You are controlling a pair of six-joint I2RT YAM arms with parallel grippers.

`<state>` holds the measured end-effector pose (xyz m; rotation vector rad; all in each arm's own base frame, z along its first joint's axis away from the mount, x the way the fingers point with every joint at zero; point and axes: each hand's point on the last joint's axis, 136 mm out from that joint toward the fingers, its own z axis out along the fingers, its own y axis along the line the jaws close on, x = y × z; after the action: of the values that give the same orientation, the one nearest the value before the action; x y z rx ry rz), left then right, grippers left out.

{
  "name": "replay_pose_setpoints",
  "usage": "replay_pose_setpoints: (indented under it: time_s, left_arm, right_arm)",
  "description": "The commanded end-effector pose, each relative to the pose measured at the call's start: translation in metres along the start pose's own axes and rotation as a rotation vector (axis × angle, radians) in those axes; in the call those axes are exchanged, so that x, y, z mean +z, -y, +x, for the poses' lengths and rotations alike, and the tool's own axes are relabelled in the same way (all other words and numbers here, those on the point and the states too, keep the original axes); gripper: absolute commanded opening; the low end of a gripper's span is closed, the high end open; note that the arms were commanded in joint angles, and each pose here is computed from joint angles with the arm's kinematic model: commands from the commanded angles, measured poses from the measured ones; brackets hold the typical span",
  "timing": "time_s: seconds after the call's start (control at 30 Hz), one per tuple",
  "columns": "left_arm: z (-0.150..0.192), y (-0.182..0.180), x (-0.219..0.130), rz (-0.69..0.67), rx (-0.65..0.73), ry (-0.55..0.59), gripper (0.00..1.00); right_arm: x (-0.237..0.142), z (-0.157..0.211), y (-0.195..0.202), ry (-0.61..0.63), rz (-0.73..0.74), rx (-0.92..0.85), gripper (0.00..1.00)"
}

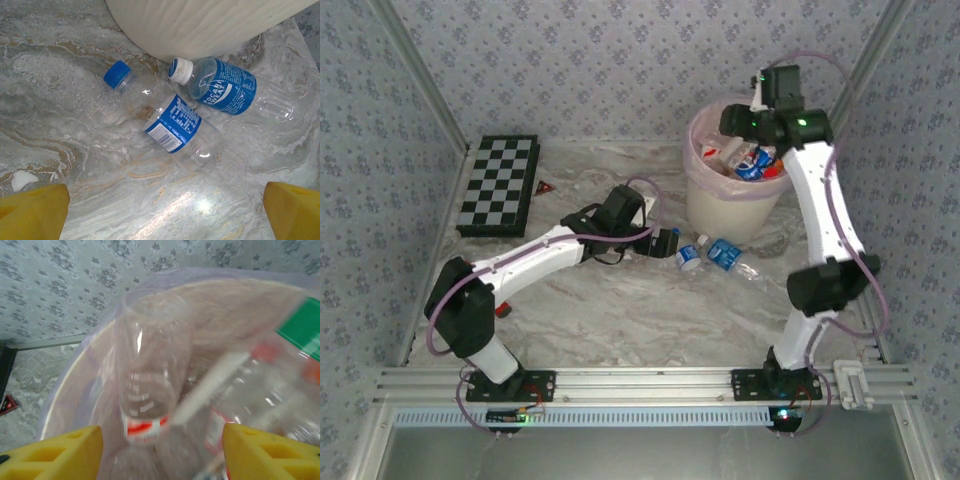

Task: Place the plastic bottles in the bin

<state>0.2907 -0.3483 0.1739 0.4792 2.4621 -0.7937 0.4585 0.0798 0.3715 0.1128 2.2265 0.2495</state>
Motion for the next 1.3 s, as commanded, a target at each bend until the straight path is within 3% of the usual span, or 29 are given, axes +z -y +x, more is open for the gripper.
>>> replay_pose_setpoints:
  time_s: [0.0, 0.3, 0.5, 0.63, 0.9, 1.27]
  left_arm:
    - [-0.013, 0.008, 0.002, 0.023, -0.041, 0.016, 0.99]
    - [0.013, 0.036, 0.053, 0.144, -0.358, -0.098, 0.95]
    - [0.044, 0.058, 0.084, 0.167, -0.445, -0.184, 0.94]
    - [0.061, 0.043, 0.102, 0.097, -0.508, -0.209, 0.91]
    - [0.073, 0.021, 0.122, 0.025, -0.514, -0.207, 0.75]
    - [0.057, -0.005, 0.093, -0.04, -0.451, -0.163, 0.46]
  right_arm:
    - [-0.064, 0.016, 0.014, 0.025, -0.007, 0.007, 0.7]
    - [-0.13, 0.097, 0.065, 0.032, 0.032, 0.205, 0.71]
    - [-0.135, 0.101, 0.072, 0.039, 0.029, 0.232, 0.74]
    - [-0.134, 0.094, 0.068, 0.067, -0.001, 0.242, 0.74]
    - [-0.137, 0.099, 0.066, 0.056, -0.013, 0.246, 0.75]
    - [-0.137, 0.089, 0.055, 0.076, -0.066, 0.257, 0.73]
